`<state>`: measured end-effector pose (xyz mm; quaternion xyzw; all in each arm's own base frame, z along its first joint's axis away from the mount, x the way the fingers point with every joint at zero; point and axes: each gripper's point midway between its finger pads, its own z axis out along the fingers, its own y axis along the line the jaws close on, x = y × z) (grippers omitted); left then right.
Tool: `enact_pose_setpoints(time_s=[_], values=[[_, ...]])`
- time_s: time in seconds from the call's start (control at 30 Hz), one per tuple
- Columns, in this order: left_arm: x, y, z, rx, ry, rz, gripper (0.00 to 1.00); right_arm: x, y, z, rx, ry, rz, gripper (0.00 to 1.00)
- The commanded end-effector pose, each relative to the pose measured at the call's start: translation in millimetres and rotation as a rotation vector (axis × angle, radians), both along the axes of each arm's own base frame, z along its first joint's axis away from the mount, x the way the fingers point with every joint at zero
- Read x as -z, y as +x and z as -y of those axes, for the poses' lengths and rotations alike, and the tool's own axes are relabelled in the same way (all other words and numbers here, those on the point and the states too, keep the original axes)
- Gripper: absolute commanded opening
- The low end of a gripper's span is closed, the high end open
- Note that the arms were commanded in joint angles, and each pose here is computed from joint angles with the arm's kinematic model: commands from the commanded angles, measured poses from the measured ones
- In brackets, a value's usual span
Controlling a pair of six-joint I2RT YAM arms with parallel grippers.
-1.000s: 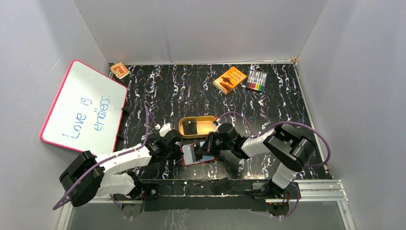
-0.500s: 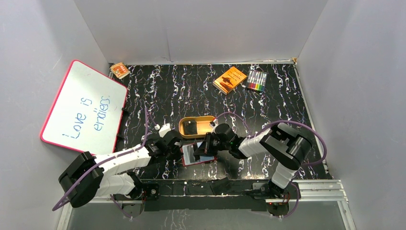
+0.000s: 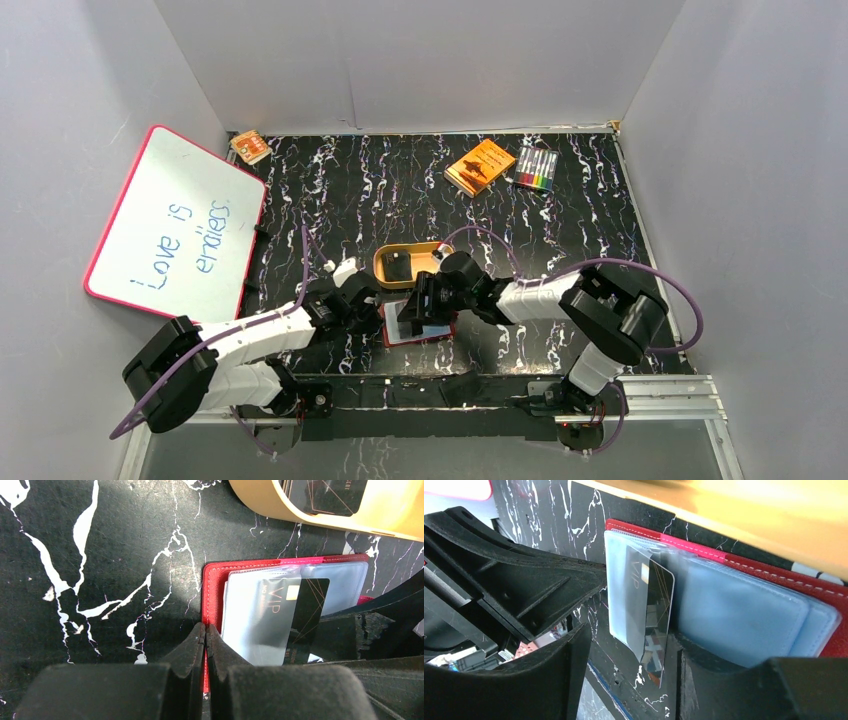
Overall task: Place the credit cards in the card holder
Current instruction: Insert the credit card into the card holder.
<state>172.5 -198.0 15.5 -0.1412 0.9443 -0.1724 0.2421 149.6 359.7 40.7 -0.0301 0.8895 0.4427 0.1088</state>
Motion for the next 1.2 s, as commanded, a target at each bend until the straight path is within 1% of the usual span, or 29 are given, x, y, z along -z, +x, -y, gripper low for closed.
enact_pose_setpoints(time_s=[0.0,0.37,0.5,0.63,0.83,1.03,1.17], values=[[30,-28,-28,0.014,0.114,-0.115,0.0,11,2,13,-0.009,-0.129,0.019,0.63],[28,-27,-24,0.033,0.097,-0.101,0.0,16,-4,-7,-0.107,-0.184,0.027,0.62],[28,-26,-23,0.032,0.094,-0.099,0.0,19,-8,-13,-0.147,-0.254,0.051,0.62],[27,-26,-24,0.03,0.09,-0.093,0.0,17,-5,-5,-0.125,-0.316,0.07,0.63],[27,-26,-26,0.018,0.088,-0.089,0.0,12,-1,11,-0.078,-0.373,0.092,0.64],[27,-26,-25,0.016,0.089,-0.089,0.0,7,0,19,-0.058,-0.381,0.109,0.65],[26,-25,-24,0.019,0.078,-0.083,0.0,5,-5,3,-0.112,-0.327,0.112,0.62]])
